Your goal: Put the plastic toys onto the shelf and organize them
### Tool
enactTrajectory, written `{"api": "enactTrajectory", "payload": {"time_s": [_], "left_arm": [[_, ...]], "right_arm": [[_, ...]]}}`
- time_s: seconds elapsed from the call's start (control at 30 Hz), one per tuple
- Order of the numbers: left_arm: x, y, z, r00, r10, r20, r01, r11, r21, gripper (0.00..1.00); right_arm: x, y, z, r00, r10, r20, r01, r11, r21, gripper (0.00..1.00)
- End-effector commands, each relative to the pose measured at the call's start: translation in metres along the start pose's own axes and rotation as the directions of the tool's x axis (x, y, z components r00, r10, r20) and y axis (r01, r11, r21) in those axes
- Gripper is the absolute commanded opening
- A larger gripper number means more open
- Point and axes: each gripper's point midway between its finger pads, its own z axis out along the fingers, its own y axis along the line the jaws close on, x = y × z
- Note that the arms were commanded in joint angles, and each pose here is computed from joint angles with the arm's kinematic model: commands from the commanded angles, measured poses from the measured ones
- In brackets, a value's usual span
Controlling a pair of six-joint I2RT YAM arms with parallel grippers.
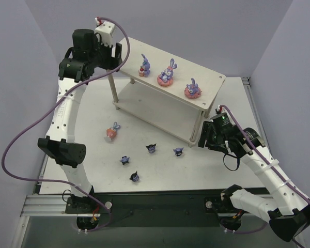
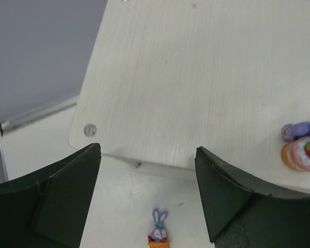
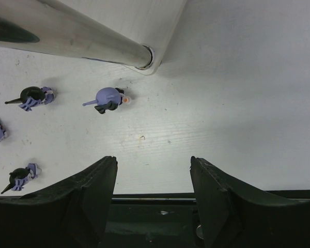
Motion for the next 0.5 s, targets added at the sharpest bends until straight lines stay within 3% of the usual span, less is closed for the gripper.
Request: {"api": "enactTrajectory", "payload": {"time_s": [0.0,0.03,0.07,0.13,0.17,0.33,0.47], "left_arm": [[0.037,0.009,-0.032,0.979,-0.198,-0.048,0.19,0.972,-0.138,0.83],[0.023,0.008,-0.057,0.978,-0.207,0.029,0.209,0.967,-0.144,0.83],[0.068,0.002,-0.05,0.963,-0.263,-0.051,0.253,0.955,-0.155,0.83],[0.065,-0.001,-0.079,0.956,-0.292,0.028,0.293,0.945,-0.144,0.83],[0.077,-0.005,-0.083,0.941,-0.338,0.017,0.337,0.93,-0.143,0.83],[0.153,-0.01,-0.105,0.89,-0.446,-0.096,0.419,0.883,-0.213,0.83],[0.219,-0.029,-0.094,0.793,-0.562,-0.235,0.516,0.825,-0.229,0.82]], "right_arm": [[0.002,-0.003,0.003,1.0,-0.002,0.0,0.002,1.0,0.009,0.59],[0.002,-0.003,0.003,1.0,0.0,0.001,0.0,1.0,0.007,0.59],[0.002,-0.003,0.004,1.0,-0.006,-0.003,0.006,1.0,0.009,0.59],[0.003,-0.002,0.005,1.0,-0.004,-0.005,0.004,1.0,0.004,0.59],[0.003,-0.001,0.006,1.0,-0.01,-0.008,0.01,1.0,0.0,0.59],[0.008,0.001,0.007,0.999,-0.029,-0.029,0.028,1.0,-0.012,0.59],[0.013,0.0,0.008,0.998,-0.039,-0.042,0.039,0.999,-0.019,0.59]]}}
